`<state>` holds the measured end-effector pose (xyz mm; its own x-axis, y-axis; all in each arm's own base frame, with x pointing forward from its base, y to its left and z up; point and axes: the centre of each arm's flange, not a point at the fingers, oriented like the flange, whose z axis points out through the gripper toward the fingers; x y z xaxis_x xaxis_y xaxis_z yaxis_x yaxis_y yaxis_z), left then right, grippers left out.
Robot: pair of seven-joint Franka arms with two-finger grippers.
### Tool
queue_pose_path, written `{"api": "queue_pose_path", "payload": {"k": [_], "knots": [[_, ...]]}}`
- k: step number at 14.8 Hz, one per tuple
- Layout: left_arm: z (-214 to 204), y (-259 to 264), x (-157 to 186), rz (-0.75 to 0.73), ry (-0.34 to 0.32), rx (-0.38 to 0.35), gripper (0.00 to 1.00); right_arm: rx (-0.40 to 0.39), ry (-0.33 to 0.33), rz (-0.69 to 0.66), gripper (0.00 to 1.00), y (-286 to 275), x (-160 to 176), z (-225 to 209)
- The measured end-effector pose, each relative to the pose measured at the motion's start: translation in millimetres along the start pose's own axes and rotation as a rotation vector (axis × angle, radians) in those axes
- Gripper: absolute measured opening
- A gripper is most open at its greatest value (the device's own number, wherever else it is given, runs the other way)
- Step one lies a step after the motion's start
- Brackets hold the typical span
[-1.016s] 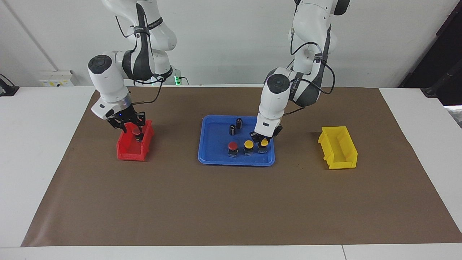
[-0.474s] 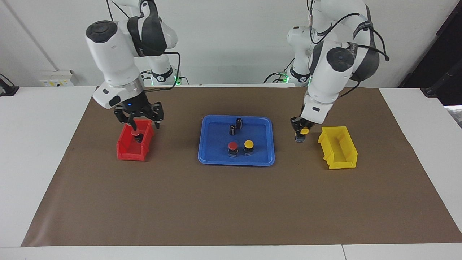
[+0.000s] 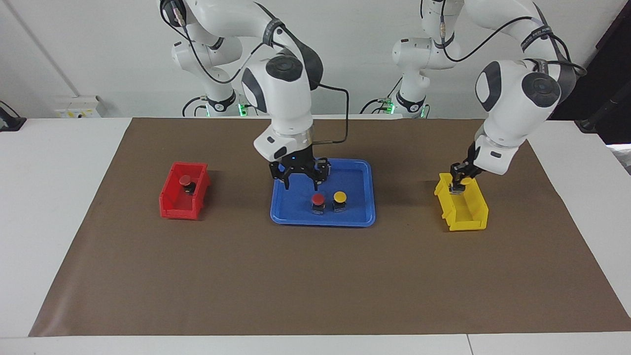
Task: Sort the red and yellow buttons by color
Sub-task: 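Drop the yellow button into the yellow bin while the right gripper grasps red, then carry the second red button into the red bin with the right gripper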
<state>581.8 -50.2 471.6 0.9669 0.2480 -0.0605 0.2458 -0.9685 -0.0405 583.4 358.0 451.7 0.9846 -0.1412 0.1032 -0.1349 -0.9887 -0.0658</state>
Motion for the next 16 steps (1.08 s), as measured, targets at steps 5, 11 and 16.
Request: {"api": "queue_pose_path", "payload": {"k": [5, 11, 16], "knots": [[37.7, -44.4, -5.2, -0.066, -0.004, -0.006, 0.41, 0.005, -0.003, -0.002, 0.81, -5.9, -8.2, 47.6], [83.8, -44.1, -27.2, -0.056, -0.046, 0.006, 0.41, -0.038, -0.052, -0.012, 0.79, -10.0, -28.4, 90.8], [108.5, -29.8, -37.0, -0.027, -0.009, -0.005, 0.41, -0.038, -0.052, -0.014, 0.78, -9.5, -30.1, 93.4]]}}
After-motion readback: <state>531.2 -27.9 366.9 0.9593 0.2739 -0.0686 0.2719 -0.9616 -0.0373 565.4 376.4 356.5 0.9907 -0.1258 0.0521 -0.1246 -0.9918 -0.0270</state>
